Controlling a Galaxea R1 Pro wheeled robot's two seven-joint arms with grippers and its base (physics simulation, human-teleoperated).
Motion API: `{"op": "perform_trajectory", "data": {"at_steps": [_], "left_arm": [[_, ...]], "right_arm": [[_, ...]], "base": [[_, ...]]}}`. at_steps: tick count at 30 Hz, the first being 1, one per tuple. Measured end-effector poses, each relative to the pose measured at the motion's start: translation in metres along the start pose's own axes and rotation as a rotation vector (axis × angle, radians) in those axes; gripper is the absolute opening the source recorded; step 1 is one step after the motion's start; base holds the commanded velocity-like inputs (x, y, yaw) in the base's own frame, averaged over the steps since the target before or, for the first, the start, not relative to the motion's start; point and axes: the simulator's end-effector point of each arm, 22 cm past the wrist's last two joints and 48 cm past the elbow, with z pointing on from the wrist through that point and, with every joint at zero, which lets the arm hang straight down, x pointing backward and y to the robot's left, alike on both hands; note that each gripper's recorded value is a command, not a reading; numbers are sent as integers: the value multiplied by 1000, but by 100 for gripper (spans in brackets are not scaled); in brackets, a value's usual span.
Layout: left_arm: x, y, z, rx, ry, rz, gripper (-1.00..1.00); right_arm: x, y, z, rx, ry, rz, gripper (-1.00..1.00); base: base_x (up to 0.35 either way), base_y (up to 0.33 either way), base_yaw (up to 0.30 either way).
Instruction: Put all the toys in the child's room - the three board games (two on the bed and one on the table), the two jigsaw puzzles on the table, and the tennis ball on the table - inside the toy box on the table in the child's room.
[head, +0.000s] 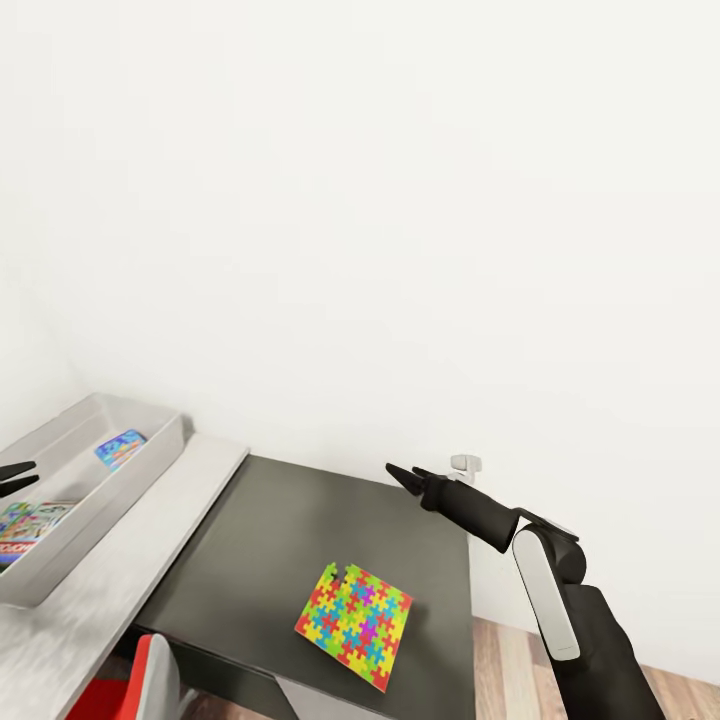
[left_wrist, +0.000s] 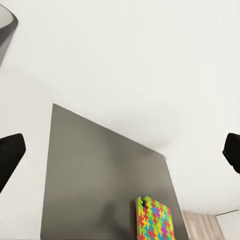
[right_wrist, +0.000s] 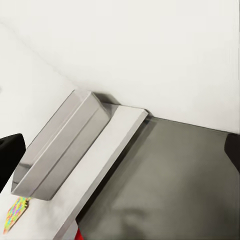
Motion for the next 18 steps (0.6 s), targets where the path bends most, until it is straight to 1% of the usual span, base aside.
{"op": "perform_trajectory", "data": {"at_steps": [18], "left_arm": [[-5,-7,-3,8,-10,15,100]], "right_arm": [[-5,7,-2,-9,-8,-11,100]], "base": [[-8,-2,-219]]}}
